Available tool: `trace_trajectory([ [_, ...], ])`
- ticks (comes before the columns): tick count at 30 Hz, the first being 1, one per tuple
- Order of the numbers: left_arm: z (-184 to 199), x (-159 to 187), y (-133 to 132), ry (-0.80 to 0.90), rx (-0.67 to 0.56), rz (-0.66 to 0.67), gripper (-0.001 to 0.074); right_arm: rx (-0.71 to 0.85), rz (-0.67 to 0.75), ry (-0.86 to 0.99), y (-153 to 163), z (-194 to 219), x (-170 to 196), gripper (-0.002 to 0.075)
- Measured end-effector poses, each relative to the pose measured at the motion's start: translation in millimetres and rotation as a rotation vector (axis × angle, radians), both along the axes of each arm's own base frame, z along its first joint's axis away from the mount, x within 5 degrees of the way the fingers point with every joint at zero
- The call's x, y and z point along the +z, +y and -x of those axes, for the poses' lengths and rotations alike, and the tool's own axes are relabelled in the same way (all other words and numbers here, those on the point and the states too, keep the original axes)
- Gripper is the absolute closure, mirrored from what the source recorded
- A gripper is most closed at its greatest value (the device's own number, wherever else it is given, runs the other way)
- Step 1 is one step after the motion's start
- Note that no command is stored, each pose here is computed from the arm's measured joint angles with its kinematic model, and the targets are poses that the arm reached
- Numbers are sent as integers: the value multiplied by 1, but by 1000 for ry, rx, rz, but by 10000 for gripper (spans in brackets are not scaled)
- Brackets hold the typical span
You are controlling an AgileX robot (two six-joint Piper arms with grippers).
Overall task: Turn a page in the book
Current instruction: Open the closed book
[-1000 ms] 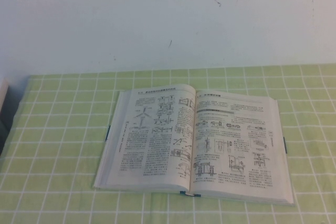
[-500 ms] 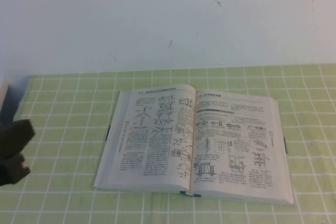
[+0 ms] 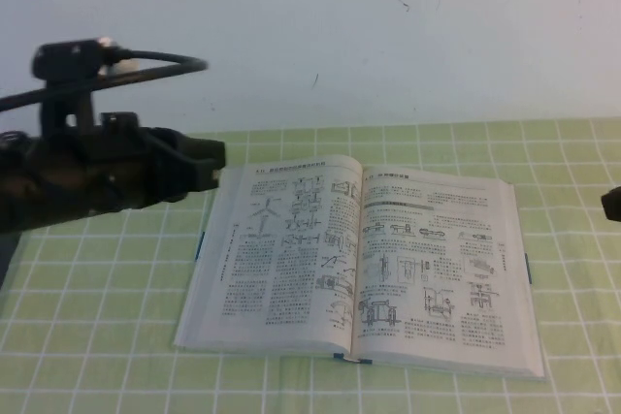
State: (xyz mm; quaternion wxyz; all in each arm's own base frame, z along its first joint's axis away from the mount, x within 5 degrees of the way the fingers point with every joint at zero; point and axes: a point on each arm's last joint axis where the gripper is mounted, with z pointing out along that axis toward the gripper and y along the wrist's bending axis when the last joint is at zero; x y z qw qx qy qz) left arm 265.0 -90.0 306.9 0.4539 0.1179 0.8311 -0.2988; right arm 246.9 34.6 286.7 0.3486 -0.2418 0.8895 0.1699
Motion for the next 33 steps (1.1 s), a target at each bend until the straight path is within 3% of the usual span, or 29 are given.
trace_trajectory([
  [7,-50,-45,-50,87,-59,-83,739,94,13,61,30,-53,-22,489],
  [10,-63,-70,-55,135,-25,-122,739,128,22,99,42,-70,-37,378],
  [13,-73,-101,-57,202,3,-156,739,121,25,162,46,-85,-56,323],
  [22,-83,-153,-57,288,-6,-253,739,21,49,390,45,-116,-102,300],
  [33,-86,-158,-58,294,-11,-261,739,-40,13,608,48,-119,-149,298],
])
